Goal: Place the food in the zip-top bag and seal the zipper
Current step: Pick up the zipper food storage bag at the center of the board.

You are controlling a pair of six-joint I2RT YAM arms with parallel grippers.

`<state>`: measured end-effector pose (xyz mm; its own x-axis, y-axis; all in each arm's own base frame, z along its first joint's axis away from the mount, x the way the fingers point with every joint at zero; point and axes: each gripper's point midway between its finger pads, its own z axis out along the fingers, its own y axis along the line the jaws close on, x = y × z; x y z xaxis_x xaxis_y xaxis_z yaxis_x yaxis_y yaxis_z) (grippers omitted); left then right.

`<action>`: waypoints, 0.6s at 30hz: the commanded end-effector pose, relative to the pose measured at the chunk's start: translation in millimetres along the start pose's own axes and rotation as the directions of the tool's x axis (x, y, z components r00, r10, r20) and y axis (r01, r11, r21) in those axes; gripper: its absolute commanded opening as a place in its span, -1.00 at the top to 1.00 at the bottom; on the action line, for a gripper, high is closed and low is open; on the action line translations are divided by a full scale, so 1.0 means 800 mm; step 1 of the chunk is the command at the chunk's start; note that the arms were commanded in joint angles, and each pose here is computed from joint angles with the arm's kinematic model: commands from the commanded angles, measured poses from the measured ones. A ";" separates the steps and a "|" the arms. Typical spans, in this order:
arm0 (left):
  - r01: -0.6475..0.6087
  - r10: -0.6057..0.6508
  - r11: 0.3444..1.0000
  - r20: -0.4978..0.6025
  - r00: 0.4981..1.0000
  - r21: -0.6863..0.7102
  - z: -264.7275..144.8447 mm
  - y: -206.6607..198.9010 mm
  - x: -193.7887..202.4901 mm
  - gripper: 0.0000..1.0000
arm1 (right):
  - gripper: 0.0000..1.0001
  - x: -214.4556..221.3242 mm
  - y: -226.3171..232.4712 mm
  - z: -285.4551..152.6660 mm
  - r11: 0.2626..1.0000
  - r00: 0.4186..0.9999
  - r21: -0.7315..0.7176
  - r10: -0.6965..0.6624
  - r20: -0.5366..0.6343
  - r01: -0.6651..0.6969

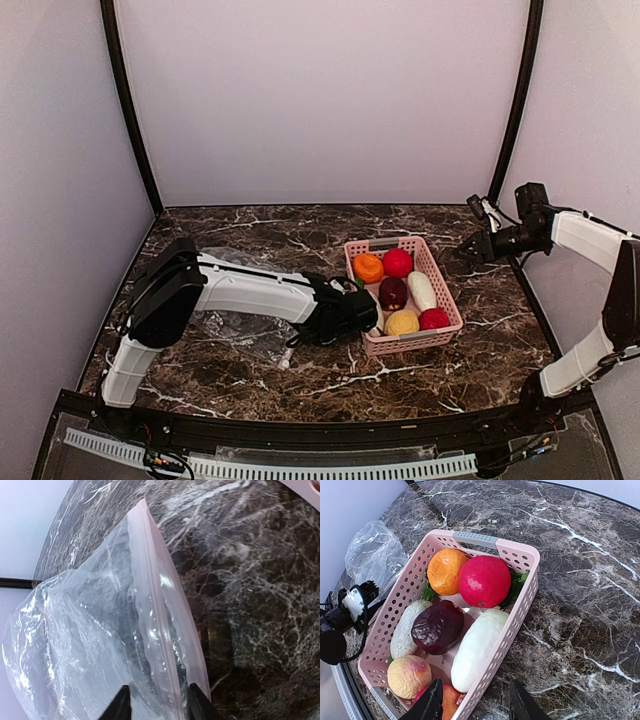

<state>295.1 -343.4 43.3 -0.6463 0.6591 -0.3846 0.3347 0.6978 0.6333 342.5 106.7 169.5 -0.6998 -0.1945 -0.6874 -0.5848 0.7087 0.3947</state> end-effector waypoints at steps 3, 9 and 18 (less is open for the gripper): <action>-0.022 0.024 0.993 0.021 0.999 -0.118 -0.006 0.026 -0.005 0.62 | 0.14 0.001 0.004 0.000 1.000 1.000 -0.014 -0.015 0.010 0.015; -0.002 0.008 0.981 0.031 0.999 -0.195 -0.028 0.073 -0.014 0.98 | 0.14 -0.006 0.008 -0.002 1.000 1.000 -0.028 -0.010 0.016 0.010; 0.077 -0.075 0.997 0.076 0.994 -0.031 -0.084 0.133 -0.017 0.98 | 0.06 -0.039 0.041 -0.010 0.985 0.986 -0.024 -0.169 0.005 0.169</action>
<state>299.6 -309.4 102.3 -0.6322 0.6667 -0.3947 0.2549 0.6600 0.7067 344.8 114.8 190.6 -0.6660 -0.2211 -0.7125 -0.6270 0.6833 0.3741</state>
